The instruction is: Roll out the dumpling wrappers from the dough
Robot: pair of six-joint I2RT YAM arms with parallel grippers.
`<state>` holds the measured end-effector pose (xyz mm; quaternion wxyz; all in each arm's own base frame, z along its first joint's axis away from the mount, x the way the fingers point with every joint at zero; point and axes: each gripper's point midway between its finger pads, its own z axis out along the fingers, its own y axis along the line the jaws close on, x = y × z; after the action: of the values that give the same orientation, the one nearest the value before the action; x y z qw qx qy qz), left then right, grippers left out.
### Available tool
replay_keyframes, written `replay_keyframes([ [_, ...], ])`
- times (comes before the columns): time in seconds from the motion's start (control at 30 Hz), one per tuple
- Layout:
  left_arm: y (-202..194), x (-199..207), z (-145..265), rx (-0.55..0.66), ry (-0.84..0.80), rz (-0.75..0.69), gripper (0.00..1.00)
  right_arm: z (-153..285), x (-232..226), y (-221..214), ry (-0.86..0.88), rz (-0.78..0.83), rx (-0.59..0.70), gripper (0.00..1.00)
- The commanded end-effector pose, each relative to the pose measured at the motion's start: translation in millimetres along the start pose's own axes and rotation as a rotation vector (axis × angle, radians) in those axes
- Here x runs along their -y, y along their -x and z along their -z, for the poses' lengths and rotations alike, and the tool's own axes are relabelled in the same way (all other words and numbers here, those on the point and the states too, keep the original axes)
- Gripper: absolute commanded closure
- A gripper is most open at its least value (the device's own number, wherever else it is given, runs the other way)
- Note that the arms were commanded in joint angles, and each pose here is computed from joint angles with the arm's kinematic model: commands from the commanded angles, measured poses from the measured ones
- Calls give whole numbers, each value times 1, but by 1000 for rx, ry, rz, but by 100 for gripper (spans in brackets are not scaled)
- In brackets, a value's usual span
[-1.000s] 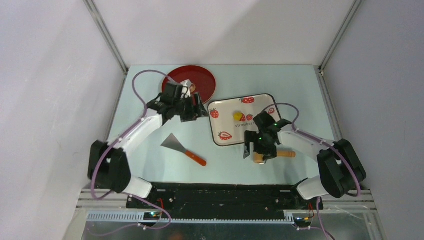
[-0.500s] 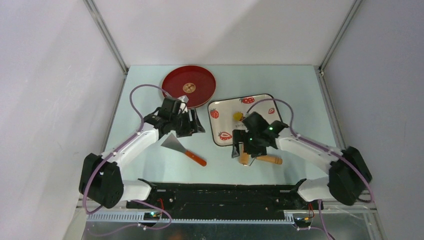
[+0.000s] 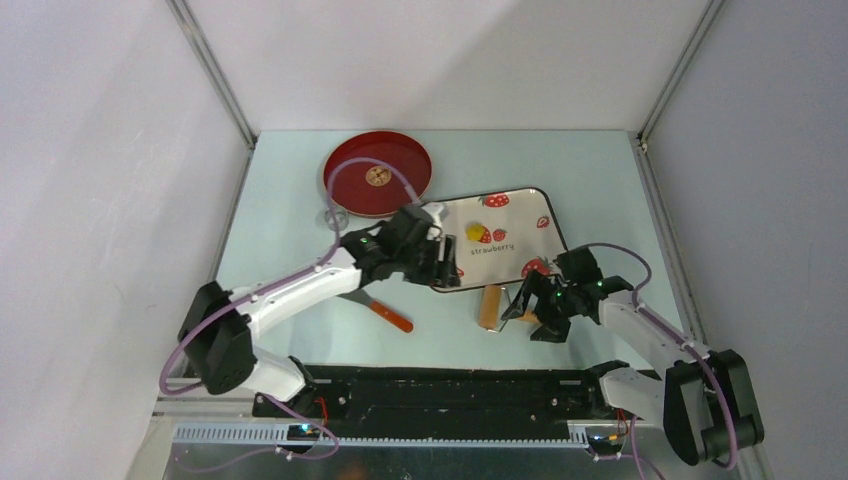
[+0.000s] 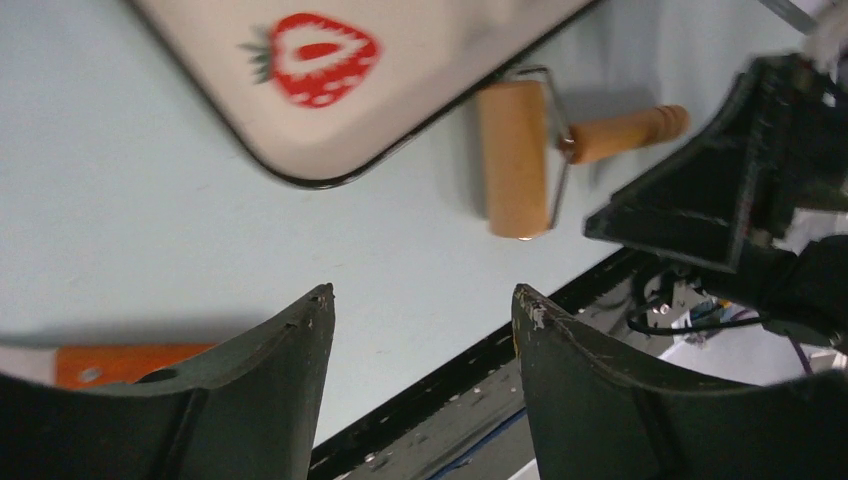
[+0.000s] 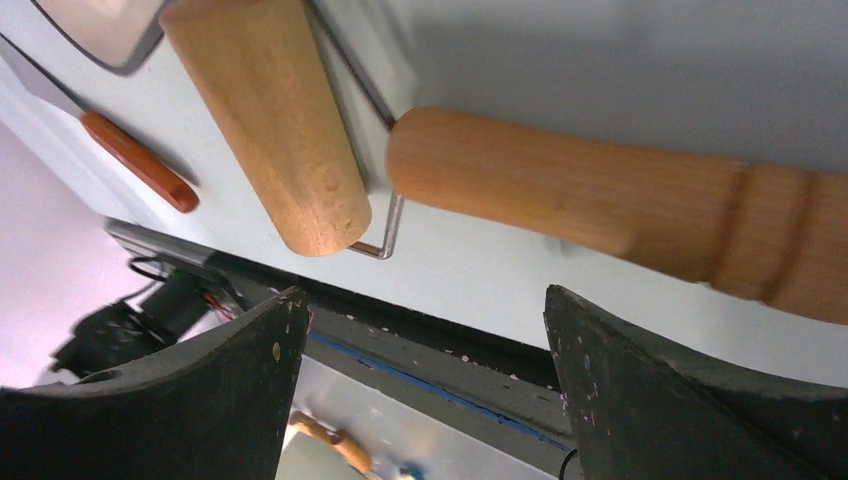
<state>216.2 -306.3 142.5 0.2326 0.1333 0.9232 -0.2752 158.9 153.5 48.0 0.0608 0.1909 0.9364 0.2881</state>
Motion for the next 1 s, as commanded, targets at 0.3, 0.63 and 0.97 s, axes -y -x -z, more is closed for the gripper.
replay_keyframes([
  [0.3, -30, 125, -84, -64, -51, -222, 44, 29, 24, 42, 61, -154, 121, 8],
  [0.63, -61, 97, -132, -106, 102, -216, 52, 59, 29, 73, 99, -234, 269, 8],
  [0.97, -75, 79, -151, -168, 211, -187, 66, 75, 23, 83, 162, -245, 309, 7],
])
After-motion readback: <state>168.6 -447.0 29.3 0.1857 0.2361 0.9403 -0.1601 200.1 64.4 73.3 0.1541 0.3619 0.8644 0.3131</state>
